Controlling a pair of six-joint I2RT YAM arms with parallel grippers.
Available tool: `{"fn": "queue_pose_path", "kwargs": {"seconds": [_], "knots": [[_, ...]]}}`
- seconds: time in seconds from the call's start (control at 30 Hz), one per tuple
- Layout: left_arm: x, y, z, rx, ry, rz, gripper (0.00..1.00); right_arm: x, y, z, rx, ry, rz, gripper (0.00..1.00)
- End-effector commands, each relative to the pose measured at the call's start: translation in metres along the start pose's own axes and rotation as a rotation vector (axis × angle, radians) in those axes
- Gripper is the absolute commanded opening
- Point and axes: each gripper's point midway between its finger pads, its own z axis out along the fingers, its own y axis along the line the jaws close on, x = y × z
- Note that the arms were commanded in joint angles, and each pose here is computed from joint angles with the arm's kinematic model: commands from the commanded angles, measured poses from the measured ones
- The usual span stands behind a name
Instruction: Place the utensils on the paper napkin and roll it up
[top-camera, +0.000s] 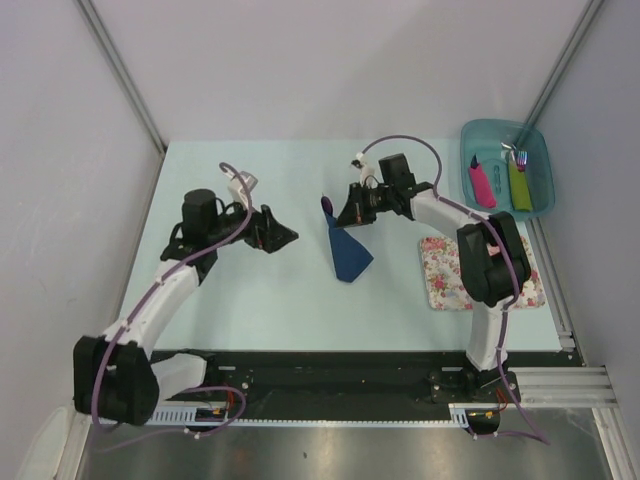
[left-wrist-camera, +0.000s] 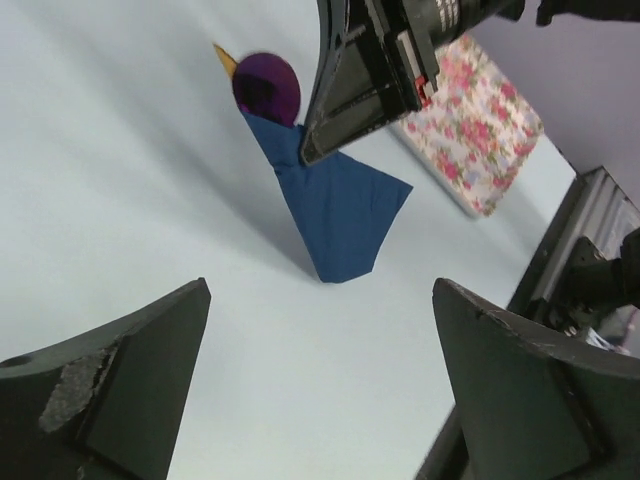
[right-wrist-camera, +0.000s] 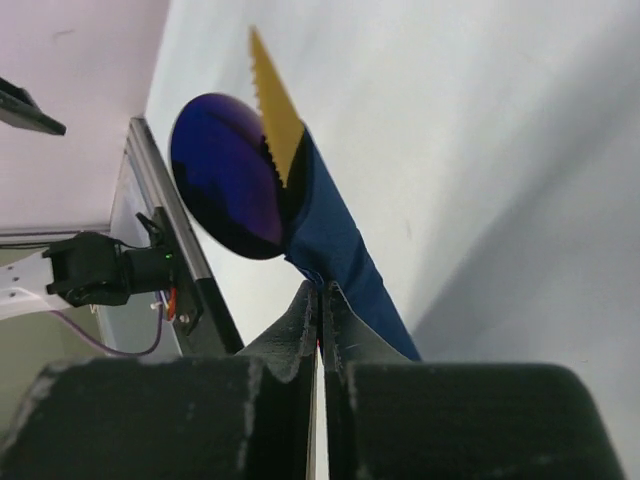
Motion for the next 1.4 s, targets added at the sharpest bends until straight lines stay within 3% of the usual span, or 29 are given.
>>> {"fn": "queue_pose_path", "kwargs": {"seconds": [0.0, 0.07, 0.13, 0.27, 0.6, 0.87, 1.1, 1.2, 1.37], "knots": [[-0.055, -0.035, -0.033, 0.036, -0.241, 0.256, 1.0, -0.035, 0.076, -0.039, -0.13, -0.103, -0.174, 0.0], [-0.067, -0.048, -0.048, 0.029, -0.308, 0.308, 1.0, -0.04, 0.099, -0.053, -0.154, -0.124, -0.239, 0.0], [-0.064, -0.049, -0.054, 0.005, -0.284, 0.342, 1.0, -0.04, 0.122, -0.068, -0.173, -0.135, -0.314, 0.0], [-0.053, -0.085, -0.066, 0.179, -0.222, 0.416, 1.0, -0.035, 0.171, -0.092, -0.225, -0.125, -0.439, 0.0], [-0.073, -0.139, -0.076, 0.388, -0.304, 0.419, 0.85, -0.011, 0.275, -0.134, -0.29, -0.205, -0.736, 0.0], [-0.055, -0.176, -0.065, 0.496, -0.261, 0.389, 0.84, 0.011, 0.306, -0.14, -0.277, -0.233, -0.811, 0.0], [-0.053, -0.198, -0.062, 0.579, -0.259, 0.338, 0.75, 0.017, 0.318, -0.135, -0.229, -0.268, -0.887, 0.0], [-0.051, -0.206, -0.061, 0.608, -0.253, 0.337, 0.69, 0.016, 0.317, -0.131, -0.214, -0.274, -0.884, 0.0], [-0.053, -0.202, -0.057, 0.579, -0.263, 0.326, 0.48, 0.005, 0.312, -0.131, -0.141, -0.322, -0.879, 0.0]]}}
